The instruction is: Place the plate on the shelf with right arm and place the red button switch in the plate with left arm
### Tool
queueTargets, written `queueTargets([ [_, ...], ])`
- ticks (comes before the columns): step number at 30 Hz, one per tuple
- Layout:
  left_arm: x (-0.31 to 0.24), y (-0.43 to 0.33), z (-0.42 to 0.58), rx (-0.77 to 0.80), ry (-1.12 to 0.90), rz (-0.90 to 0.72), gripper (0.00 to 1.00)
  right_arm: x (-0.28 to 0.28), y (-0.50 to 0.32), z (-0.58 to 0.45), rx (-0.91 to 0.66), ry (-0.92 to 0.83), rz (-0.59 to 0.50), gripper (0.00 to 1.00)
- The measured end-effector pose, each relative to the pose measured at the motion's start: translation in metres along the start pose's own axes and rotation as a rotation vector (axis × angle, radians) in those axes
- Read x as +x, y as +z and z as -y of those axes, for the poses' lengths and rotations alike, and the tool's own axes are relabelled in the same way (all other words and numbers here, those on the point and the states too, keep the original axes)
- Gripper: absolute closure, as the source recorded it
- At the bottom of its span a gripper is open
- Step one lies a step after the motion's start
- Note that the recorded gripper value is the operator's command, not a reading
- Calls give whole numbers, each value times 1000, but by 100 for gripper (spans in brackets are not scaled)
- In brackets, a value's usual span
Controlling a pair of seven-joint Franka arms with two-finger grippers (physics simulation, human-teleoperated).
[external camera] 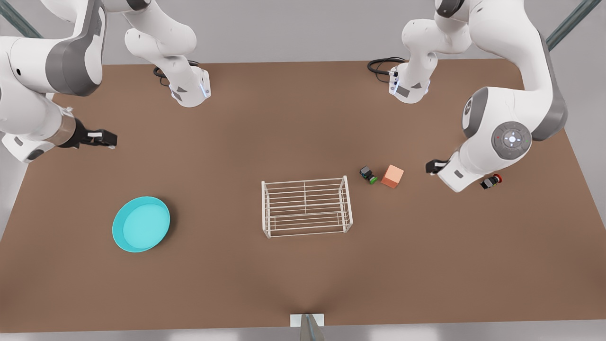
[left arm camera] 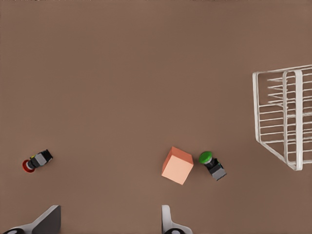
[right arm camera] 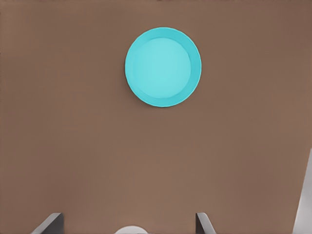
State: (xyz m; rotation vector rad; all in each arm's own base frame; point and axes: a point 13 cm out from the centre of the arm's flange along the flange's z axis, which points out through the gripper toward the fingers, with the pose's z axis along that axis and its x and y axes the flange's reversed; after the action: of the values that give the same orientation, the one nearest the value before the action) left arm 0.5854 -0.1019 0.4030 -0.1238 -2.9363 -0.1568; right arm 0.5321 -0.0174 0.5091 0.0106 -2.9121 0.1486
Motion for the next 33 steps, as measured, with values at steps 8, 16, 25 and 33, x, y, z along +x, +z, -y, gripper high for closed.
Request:
queueTargets([
  [8, 13, 171, -129, 78, -69, -180, 0, -104, 196, 123, -216, 104, -183, 0],
  [16, 30, 326, -253, 150, 284, -99, 0, -176, 306, 165, -396, -10, 11, 0],
  [25, 33, 341, -297, 24, 674, -41, 0, -207, 373, 171, -400, -179, 146, 0],
  [33, 38, 352, -293, -9, 818, -54, 0, -210, 414, 154, -383, -318, 153, 0],
])
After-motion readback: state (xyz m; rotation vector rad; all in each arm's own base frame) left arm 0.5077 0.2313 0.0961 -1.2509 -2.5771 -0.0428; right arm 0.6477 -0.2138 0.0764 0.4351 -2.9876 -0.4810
